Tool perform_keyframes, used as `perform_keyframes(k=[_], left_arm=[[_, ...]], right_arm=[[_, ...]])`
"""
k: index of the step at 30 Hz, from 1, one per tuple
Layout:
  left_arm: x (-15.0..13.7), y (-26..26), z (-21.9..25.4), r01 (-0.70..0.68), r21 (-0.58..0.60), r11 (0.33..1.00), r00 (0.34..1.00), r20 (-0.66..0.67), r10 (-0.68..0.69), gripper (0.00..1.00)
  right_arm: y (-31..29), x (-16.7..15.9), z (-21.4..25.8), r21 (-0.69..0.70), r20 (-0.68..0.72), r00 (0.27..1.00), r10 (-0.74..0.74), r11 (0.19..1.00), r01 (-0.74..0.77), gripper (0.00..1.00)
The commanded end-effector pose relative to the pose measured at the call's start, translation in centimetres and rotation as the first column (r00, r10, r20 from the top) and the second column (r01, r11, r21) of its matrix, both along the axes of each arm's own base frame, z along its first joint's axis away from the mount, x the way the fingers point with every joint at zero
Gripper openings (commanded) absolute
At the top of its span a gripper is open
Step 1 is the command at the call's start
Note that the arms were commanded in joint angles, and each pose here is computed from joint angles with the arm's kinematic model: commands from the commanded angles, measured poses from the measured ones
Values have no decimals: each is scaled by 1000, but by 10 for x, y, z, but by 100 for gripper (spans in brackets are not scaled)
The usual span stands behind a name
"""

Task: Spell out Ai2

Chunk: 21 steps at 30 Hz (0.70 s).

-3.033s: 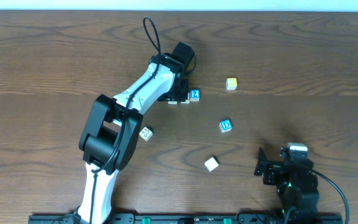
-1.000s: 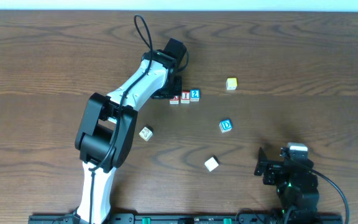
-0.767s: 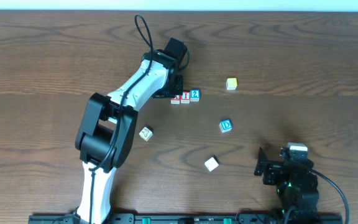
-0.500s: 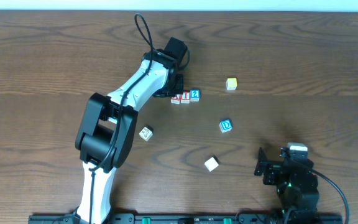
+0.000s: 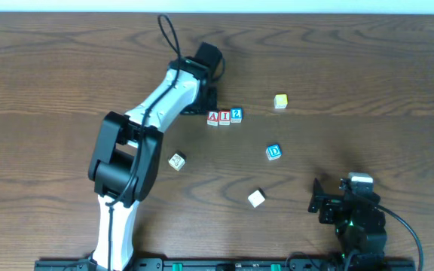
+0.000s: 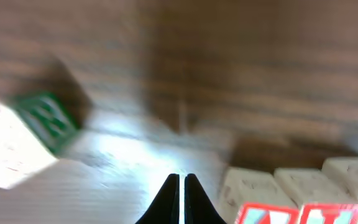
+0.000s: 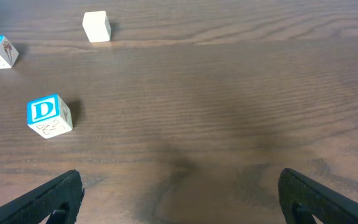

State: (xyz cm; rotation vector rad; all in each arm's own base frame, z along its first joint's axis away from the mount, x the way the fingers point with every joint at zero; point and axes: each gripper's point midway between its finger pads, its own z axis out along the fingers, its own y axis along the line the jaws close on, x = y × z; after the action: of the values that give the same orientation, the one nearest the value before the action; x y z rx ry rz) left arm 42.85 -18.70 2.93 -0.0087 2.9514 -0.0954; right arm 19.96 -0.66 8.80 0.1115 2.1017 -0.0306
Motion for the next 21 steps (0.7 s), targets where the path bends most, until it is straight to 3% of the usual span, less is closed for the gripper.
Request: perform_keyframes(k=[1,4,8,10,11,12,13,21], left_arm=[[33,14,68,31,11,999,984,175,-32,6],[42,20,117,79,21,997,956,281,-82,6],[36,26,180,140,30,990,904,405,-140,17],[29,29,207,157,33,987,878,453,-155,36],[24,31,220,160,31,987,868,472,-155,53],[18,34,233,162,33,986,856,493,-157,82],[11,39,246,156,40,987,845,512,-155,95],[-31,70,305,92,80,993,798,590,-121,95]], right_arm=[[-1,0,-1,-3,0,1000,-3,1000,3,99],[-1,0,-1,-3,0,1000,-3,1000,3,99],[-1,0,-1,-3,0,1000,-4,1000,4,99],[-1,0,-1,-3,0,1000,-3,1000,3,99],[-1,0,-1,-3,0,1000,-3,1000,3,99],[-1,0,-1,-3,0,1000,-3,1000,3,99],[-1,0,-1,-3,0,1000,-3,1000,3,99],[-1,0,-1,-3,0,1000,-4,1000,4,99]])
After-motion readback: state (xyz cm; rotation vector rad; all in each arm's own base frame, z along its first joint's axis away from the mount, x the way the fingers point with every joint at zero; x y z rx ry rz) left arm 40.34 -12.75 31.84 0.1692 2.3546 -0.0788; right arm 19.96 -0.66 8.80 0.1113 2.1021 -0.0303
